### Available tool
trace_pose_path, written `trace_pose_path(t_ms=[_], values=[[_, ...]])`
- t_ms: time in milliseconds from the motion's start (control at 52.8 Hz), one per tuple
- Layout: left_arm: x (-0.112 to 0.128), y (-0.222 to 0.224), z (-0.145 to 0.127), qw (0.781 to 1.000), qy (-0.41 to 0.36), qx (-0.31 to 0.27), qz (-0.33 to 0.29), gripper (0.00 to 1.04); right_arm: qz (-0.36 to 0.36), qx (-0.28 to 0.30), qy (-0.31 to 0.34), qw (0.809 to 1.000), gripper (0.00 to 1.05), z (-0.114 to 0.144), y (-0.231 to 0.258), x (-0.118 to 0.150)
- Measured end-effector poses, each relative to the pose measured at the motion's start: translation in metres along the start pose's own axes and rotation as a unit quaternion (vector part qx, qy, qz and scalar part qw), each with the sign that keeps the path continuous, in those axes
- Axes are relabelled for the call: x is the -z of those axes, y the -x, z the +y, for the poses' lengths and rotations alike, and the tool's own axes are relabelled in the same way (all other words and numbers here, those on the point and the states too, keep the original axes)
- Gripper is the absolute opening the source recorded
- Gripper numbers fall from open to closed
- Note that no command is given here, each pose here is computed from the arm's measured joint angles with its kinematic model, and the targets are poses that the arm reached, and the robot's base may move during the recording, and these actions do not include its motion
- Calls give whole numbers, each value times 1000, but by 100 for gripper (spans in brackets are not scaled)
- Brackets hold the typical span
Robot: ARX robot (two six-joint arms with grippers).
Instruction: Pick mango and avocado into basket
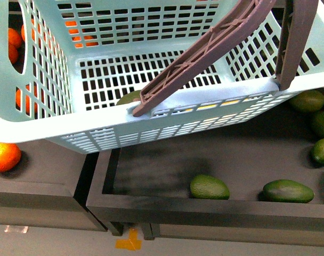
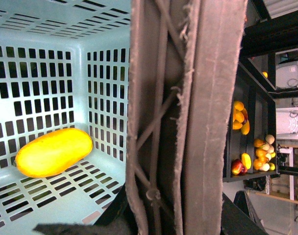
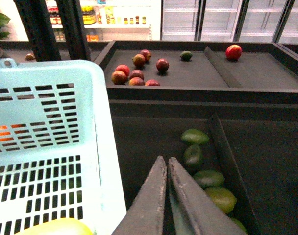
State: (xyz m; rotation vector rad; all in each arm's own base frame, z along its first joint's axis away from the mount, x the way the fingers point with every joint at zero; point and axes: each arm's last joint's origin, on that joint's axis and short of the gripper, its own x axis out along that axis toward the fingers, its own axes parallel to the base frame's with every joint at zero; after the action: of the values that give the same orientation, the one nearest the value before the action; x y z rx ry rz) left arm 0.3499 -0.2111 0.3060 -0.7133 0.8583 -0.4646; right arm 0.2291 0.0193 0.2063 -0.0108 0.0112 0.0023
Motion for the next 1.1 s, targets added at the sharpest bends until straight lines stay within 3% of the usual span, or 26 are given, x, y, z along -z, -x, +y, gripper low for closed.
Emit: trace_pose_path(t_ms=[19,322,872,1099], values=[[0,0,0,1000,0,0,0,16,0,-1,0,1000,2,-1,5,2],[0,0,0,1000,1,0,0,16,-1,2,-2,1000,2,-18,47,22],[0,0,0,1000,1,0,0,16,-2,1,-2,1000,2,-18,85,43],[0,0,0,1000,0,0,0,16,-10,0,-2,1000,2,-18,96,38]])
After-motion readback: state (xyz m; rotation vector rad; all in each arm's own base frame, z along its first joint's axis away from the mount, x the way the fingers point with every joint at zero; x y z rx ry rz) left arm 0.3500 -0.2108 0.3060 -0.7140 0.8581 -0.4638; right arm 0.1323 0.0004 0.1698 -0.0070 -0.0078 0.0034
